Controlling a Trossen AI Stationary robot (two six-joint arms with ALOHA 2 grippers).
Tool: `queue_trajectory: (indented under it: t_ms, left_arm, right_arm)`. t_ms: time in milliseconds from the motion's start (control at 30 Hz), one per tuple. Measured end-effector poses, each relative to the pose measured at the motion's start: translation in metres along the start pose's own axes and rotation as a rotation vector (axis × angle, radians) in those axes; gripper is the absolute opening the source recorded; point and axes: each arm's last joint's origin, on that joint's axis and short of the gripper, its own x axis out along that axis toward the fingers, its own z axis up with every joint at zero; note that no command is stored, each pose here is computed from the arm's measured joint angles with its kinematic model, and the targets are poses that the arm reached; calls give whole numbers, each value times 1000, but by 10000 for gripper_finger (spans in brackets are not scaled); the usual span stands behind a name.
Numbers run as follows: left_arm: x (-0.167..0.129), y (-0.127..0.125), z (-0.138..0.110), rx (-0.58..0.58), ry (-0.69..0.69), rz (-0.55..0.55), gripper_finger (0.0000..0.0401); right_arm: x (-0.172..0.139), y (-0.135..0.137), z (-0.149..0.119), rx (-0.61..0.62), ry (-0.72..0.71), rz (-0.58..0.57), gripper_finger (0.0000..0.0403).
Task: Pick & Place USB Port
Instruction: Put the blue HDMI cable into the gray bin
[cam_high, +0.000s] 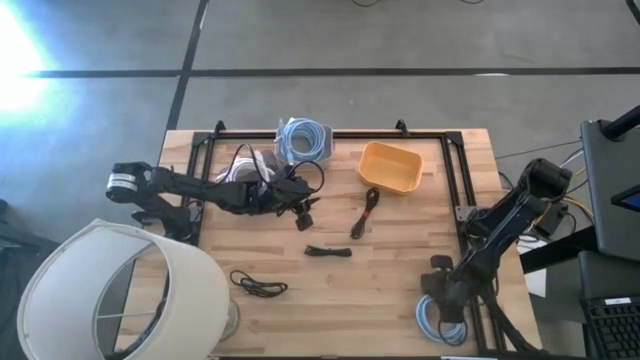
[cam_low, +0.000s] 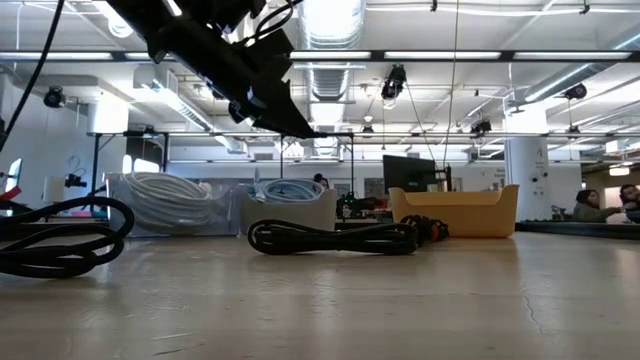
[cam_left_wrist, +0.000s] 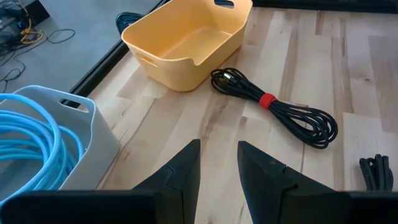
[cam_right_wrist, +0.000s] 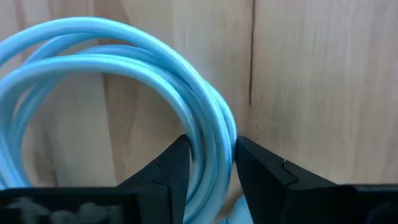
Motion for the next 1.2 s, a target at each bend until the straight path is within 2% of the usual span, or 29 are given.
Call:
queue_trajectory:
  t_ms: [133,233,333,433,567,667,833,1000,1100,1200]
  left_arm:
    - [0,0,0,1,1,0,110]
    - [0,0,0,4,1,0,110]
    - [0,0,0,4,1,0,110]
    - [0,0,0,16,0,0,110]
    - [0,0,0,18,-3,-1,110]
    - [0,0,0,19,-5,-1,110]
    - [0,-1,0,20,-6,-3,110]
    - [-1,-2,0,54,-7,-7,110]
    - [-2,-4,3,74,-16,-10,110]
    - [-7,-4,9,80,-42,-13,110]
  right_arm:
    - [3,9,7,-42,27,-67,103]
    - [1,14,11,-97,54,-109,74]
    - [-5,19,17,-187,36,-115,41]
    - [-13,16,26,-210,17,-119,26]
    - [-37,13,44,-185,-108,-91,24]
    - [-58,4,59,-193,-250,-154,24]
    - [-102,-14,87,-174,-546,-345,24]
    - [-145,-38,112,-148,-752,-713,24]
    - [-165,-56,127,-55,-810,-898,24]
    - [-183,-76,146,120,-905,-1011,24]
